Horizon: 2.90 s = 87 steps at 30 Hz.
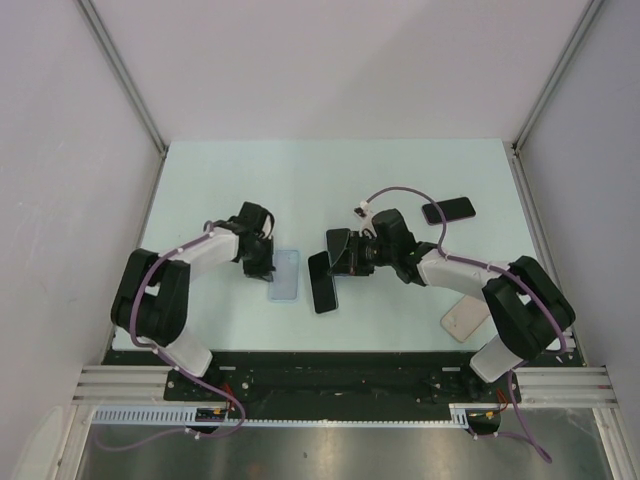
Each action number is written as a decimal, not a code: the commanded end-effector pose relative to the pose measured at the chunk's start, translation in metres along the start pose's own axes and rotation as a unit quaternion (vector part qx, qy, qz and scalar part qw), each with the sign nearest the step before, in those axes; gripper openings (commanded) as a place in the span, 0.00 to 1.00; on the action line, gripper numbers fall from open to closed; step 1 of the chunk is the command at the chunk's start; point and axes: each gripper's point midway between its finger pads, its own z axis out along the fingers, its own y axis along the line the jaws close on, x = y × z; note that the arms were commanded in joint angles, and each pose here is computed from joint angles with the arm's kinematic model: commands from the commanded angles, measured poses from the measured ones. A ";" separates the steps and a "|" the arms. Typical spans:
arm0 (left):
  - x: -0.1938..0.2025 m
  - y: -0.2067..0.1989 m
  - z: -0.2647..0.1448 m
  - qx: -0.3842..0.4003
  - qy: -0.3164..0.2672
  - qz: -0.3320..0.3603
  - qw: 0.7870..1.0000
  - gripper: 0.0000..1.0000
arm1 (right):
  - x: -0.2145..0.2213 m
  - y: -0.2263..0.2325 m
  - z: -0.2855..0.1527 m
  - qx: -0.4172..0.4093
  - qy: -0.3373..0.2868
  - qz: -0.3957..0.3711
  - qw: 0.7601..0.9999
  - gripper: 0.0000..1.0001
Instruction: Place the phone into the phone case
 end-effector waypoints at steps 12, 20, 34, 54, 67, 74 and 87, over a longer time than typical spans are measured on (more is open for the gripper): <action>0.009 -0.061 -0.019 0.078 -0.016 -0.017 0.997 0.49 | -0.036 0.018 -0.017 -0.051 -0.054 0.028 0.997 0.00; -0.009 -0.055 -0.045 0.118 -0.076 -0.059 0.988 0.35 | -0.030 0.027 -0.001 -0.079 -0.040 0.067 0.994 0.00; 0.012 -0.034 -0.010 0.127 -0.037 -0.100 0.986 0.00 | -0.022 0.010 0.036 -0.065 -0.041 0.118 0.990 0.00; 0.032 -0.044 0.004 0.152 -0.002 -0.098 0.984 0.00 | -0.019 -0.014 0.070 -0.050 -0.035 0.134 0.989 0.00; 0.048 -0.042 0.005 0.140 0.002 -0.099 0.985 0.00 | -0.031 -0.012 0.063 -0.060 -0.045 0.145 0.987 0.00; 0.055 -0.049 0.004 0.146 0.005 -0.095 0.985 0.00 | -0.028 -0.025 0.070 -0.044 -0.049 0.142 0.988 0.00; 0.057 -0.062 -0.008 0.164 -0.009 -0.088 0.982 0.00 | 0.003 -0.024 0.087 -0.044 -0.013 0.129 0.991 0.00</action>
